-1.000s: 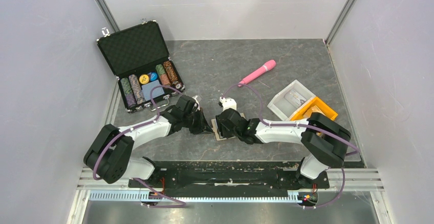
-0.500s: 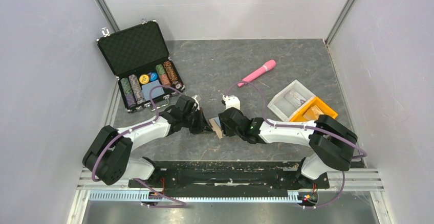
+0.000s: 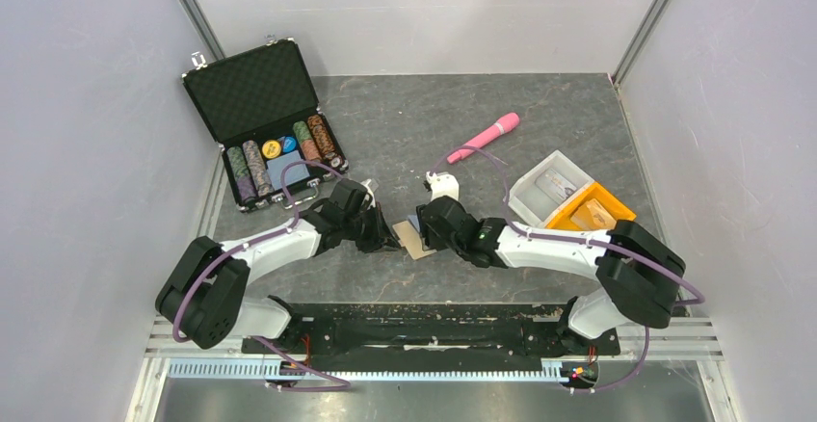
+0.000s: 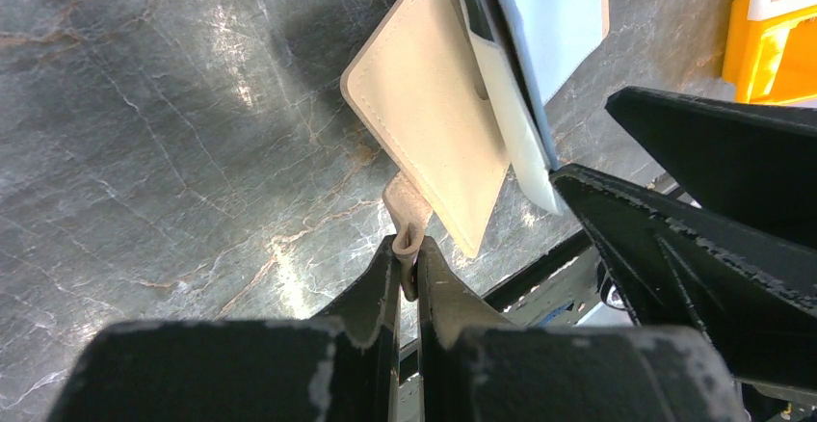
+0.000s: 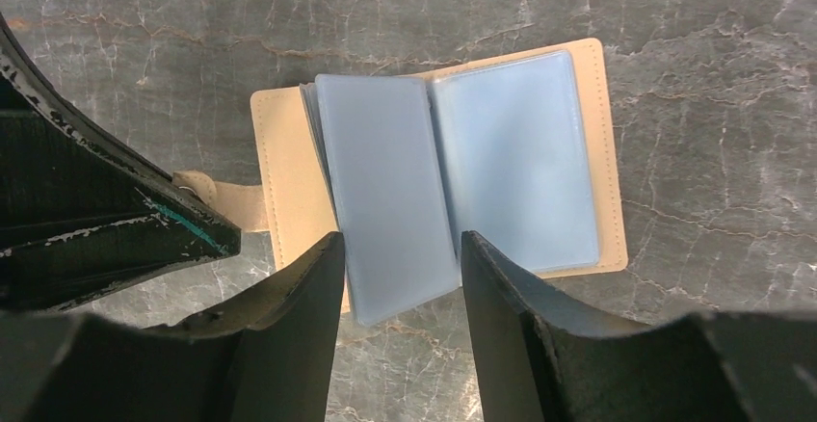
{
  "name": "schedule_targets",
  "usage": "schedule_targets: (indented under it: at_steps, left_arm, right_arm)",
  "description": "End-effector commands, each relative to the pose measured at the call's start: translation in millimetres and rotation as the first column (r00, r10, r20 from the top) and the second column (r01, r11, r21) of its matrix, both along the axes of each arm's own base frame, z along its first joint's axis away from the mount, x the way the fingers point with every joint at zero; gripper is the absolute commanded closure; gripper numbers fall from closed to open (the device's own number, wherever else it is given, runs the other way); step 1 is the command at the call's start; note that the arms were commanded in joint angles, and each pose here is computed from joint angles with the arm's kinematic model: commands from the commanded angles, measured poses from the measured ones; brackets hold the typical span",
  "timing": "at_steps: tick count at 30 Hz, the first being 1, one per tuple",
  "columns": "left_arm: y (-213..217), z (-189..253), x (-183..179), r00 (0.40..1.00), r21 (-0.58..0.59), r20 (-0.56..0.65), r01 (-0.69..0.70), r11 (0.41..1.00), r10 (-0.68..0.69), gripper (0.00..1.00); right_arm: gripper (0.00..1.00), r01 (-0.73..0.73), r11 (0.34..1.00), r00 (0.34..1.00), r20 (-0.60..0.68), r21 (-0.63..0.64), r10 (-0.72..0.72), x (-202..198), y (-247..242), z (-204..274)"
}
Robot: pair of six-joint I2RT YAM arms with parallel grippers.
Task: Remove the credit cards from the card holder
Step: Remove the credit card from the card holder.
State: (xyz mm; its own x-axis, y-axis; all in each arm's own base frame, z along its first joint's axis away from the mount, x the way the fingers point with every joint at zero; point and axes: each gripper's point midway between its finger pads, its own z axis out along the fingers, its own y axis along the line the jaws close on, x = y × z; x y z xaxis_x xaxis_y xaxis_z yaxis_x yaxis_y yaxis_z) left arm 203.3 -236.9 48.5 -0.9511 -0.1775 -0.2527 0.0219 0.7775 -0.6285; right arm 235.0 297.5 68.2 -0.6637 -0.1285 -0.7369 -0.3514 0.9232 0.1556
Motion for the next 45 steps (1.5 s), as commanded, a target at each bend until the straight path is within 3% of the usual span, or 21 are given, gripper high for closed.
schedule_targets:
  at_steps: [1,7,24,39,45]
  left_arm:
    - [-3.3,6.8,-1.1,1.000,-0.029,0.010,0.006,1.000,-0.006,0.98]
    - [-2.9,5.5,-1.3,1.000,-0.025,0.008,0.007,1.000,-0.006,0.98]
    - [-2.9,6.0,-2.0,1.000,-0.027,0.006,0.007,1.000,-0.007,0.98]
    - [-2.8,5.6,-1.8,1.000,-0.024,0.007,0.010,1.000,-0.010,0.98]
    - [-4.1,4.1,-1.5,1.000,-0.023,-0.001,0.015,1.000,-0.015,0.98]
  right_arm:
    - [0.50,0.027,1.000,0.999,0.037,0.010,-0.028,8.7,-9.3,11.0]
    - [0.55,0.037,0.999,0.999,0.036,0.016,-0.038,9.7,-14.2,10.5]
    - [0.33,0.064,0.997,0.996,0.069,-0.050,-0.061,19.7,-32.3,13.8]
    - [0.33,0.110,0.989,0.989,0.109,-0.098,-0.099,28.5,-52.0,25.0]
    - [0.33,0.051,0.995,0.995,0.091,-0.089,-0.042,27.9,-39.8,23.8]
